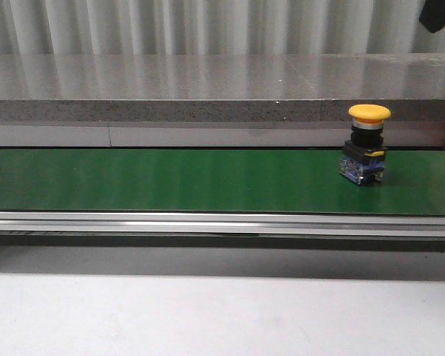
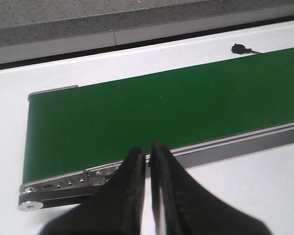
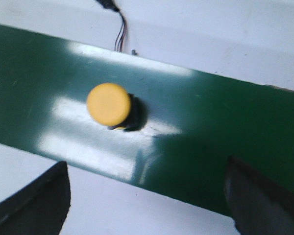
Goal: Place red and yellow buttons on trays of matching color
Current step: 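Move the right gripper down and grasp the yellow button on the belt, then lower the yellow button onto the yellow tray and open the right gripper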
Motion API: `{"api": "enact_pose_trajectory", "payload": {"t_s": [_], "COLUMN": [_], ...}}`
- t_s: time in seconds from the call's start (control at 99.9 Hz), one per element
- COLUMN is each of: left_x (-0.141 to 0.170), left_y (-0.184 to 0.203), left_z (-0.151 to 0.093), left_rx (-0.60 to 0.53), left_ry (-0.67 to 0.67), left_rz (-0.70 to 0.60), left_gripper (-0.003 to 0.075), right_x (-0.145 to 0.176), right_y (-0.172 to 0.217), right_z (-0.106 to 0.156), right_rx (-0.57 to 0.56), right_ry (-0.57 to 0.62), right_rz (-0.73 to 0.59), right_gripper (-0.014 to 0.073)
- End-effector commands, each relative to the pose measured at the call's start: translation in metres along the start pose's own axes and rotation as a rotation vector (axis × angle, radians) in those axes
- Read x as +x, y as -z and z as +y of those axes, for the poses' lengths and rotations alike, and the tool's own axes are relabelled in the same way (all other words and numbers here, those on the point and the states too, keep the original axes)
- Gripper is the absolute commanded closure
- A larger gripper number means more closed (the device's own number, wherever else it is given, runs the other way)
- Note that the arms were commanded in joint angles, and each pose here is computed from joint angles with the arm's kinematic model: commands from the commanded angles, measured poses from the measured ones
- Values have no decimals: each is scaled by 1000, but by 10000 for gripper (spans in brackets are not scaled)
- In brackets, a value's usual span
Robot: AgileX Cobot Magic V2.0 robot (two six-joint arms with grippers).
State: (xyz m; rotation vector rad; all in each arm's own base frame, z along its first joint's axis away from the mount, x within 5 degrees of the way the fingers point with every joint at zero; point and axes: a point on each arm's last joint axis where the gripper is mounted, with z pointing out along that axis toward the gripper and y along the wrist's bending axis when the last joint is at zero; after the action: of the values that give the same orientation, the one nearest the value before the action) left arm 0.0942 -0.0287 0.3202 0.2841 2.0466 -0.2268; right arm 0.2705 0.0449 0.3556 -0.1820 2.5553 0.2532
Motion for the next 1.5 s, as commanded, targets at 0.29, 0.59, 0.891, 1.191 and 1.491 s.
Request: {"api": "enact_pose_trajectory", "payload": {"t_s": [0.29, 0.59, 0.891, 1.191, 1.491], "left_x": [-14, -14, -14, -14, -14], "left_y": [5, 5, 5, 5, 5], "left_z": [-1, -1, -1, -1, -1], "left_rx": [5, 5, 5, 5, 5], "left_ry": [6, 6, 6, 6, 6], "left_rz": [-94, -94, -94, -94, -94], "left_gripper": [726, 726, 726, 726, 726], "right_x": [-8, -14, -13, -17, -4], "right_y": [-57, -104, -110, -75, -6], "right_z": [8, -8, -9, -21, -63], "right_rx": [-31, 68, 68, 134, 330], "right_ry": [146, 224, 208, 63, -166], "right_rz": [136, 161, 177, 89, 11], "right_gripper": [-41, -2, 489, 496, 496]}}
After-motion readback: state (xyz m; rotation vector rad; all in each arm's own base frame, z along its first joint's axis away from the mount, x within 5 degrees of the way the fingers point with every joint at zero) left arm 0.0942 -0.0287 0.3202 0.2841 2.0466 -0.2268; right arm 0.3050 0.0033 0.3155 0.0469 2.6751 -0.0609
